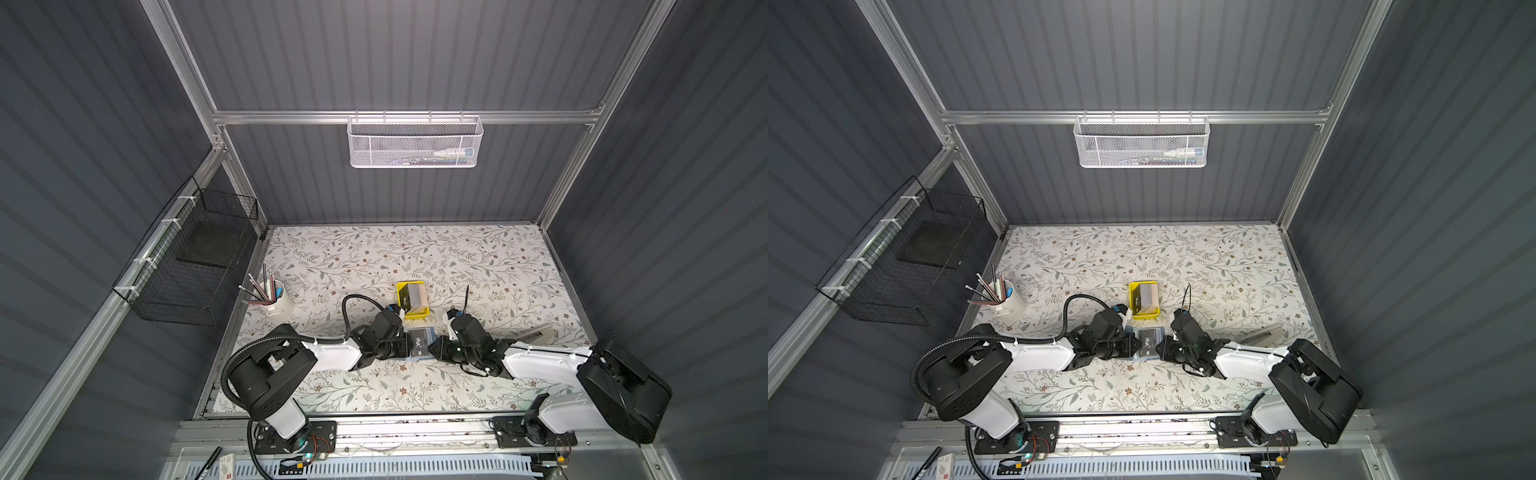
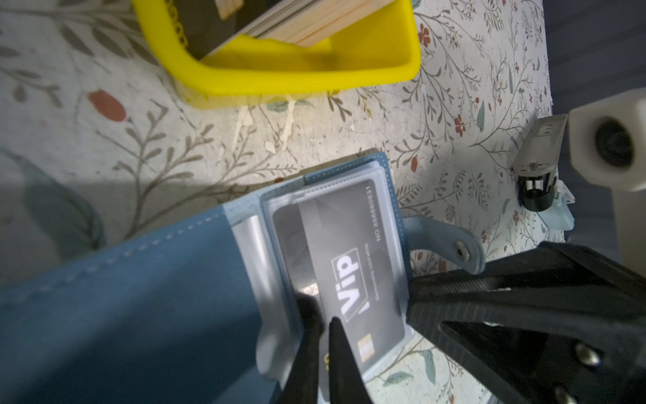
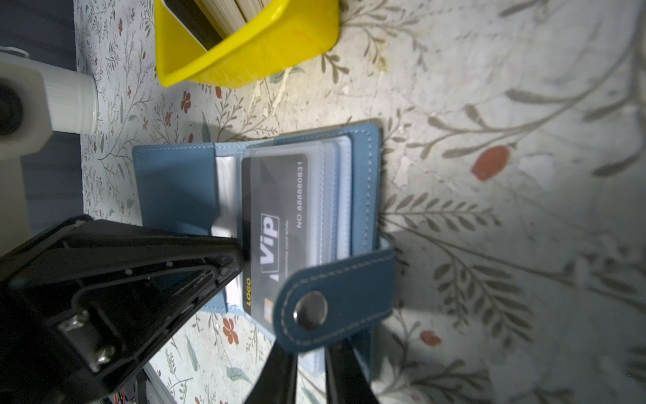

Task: Insert credit cards into a card holder
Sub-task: Flip over the card slot on the card holder.

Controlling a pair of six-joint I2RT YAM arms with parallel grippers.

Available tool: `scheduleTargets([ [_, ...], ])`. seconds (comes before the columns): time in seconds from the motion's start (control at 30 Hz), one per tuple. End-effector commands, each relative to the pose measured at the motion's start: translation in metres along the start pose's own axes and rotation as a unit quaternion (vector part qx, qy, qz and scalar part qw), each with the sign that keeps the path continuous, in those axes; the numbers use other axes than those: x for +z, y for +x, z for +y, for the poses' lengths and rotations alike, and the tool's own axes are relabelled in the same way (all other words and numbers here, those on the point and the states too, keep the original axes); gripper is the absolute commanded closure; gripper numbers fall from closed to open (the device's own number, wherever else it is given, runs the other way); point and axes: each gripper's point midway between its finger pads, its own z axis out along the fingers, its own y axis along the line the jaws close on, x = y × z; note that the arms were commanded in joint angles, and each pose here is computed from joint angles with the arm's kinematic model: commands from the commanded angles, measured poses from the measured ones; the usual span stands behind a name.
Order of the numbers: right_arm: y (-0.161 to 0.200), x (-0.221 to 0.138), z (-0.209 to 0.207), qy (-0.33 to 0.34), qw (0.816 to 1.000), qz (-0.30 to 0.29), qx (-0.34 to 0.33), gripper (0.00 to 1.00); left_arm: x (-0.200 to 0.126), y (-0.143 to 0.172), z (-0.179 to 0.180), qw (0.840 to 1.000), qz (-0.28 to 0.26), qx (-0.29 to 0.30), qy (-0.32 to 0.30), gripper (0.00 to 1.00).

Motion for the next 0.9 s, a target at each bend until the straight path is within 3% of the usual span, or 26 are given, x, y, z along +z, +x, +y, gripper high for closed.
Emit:
scheduleTargets([
  [0.0, -0.0056, 0.0003, 0.0108, -0.013, 1.000, -0.007, -0.007, 0.82, 0.0044, 0.0106, 0.0091, 1.000, 0.013, -0.006, -0.013, 0.90],
  [0.87, -0.0061, 0.0007, 0.0195, -0.025, 0.999, -0.010, -0.020, 0.82, 0.0043, 0.0118, 0.0091, 1.000, 0.011, -0.015, -0.008, 0.90],
])
